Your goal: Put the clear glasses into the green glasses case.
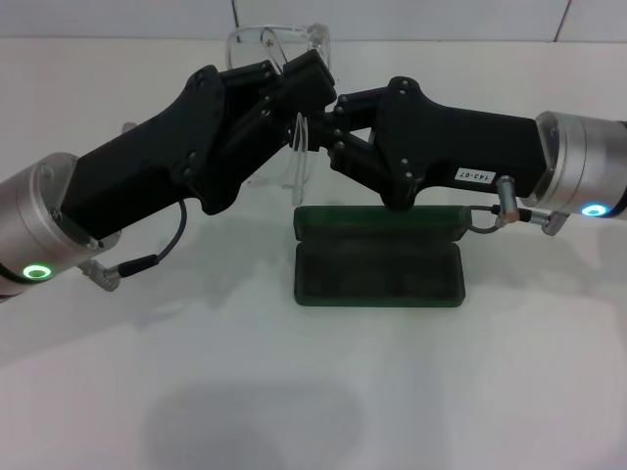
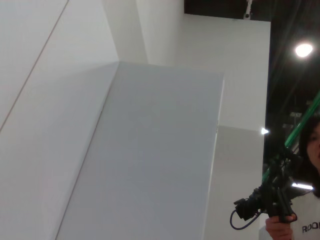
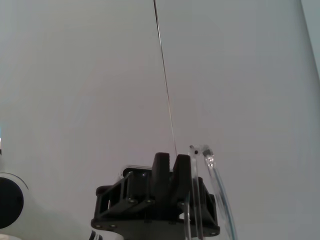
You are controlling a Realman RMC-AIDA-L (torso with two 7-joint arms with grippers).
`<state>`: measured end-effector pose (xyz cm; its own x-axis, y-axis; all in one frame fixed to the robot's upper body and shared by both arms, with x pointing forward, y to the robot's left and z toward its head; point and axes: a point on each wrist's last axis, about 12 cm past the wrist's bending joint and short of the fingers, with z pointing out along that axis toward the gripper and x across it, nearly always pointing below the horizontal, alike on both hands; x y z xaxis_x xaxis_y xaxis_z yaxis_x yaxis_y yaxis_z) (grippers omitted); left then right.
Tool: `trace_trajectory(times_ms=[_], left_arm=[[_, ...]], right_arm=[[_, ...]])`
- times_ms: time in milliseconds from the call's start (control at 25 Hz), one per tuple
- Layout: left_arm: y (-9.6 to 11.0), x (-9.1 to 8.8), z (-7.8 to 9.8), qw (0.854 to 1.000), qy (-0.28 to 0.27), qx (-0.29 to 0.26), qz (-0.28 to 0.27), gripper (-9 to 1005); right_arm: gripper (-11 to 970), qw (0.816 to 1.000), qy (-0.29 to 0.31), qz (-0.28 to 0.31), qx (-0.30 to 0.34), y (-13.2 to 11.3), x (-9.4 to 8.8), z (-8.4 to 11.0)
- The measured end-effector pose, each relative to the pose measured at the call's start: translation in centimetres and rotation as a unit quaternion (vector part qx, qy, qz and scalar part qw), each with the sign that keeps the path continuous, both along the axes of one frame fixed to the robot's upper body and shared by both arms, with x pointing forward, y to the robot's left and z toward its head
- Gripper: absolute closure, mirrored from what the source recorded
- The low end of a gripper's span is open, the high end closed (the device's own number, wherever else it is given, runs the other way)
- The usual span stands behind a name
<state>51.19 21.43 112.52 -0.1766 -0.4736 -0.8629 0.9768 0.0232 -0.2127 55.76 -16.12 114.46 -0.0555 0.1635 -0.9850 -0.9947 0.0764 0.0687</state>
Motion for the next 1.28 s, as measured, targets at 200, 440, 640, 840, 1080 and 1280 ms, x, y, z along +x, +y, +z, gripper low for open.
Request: trace_trajectory(times_ms=[200, 440, 640, 840, 1080, 1280], left_arm=[[-0.02, -0.03, -0.04, 1.000, 0.001, 0.000, -0.001, 904], [-0.04, -0.08, -0.12, 1.000, 0.003, 0.000, -0.001, 904], [-0.05, -0.09, -0.14, 1.000, 0.003, 0.001, -0.001, 904], [-0.05, -0.09, -0.14, 1.000, 0.003, 0.001, -0.001, 904], [-0.04, -0.10, -0.15, 1.000, 0.002, 0.001, -0.001, 904], [-0.02, -0.14, -0.20, 1.000, 0.002, 0.000, 0.001, 904]], right_arm=[[906, 1.000, 0.001, 0.000, 0.001, -0.07, -0.07, -0.06], [906, 1.000, 0.005, -0.007, 0.007, -0.26, -0.02, -0.12], [906, 1.000, 0.003, -0.008, 0.010, -0.28, -0.06, -0.11], [906, 1.000, 0.003, -0.006, 0.010, -0.24, -0.11, -0.14], [906, 1.000, 0.003, 0.002, 0.006, 0.03, -0.25, -0.16], [906, 1.000, 0.002, -0.009, 0.021, -0.21, -0.16, 0.00]])
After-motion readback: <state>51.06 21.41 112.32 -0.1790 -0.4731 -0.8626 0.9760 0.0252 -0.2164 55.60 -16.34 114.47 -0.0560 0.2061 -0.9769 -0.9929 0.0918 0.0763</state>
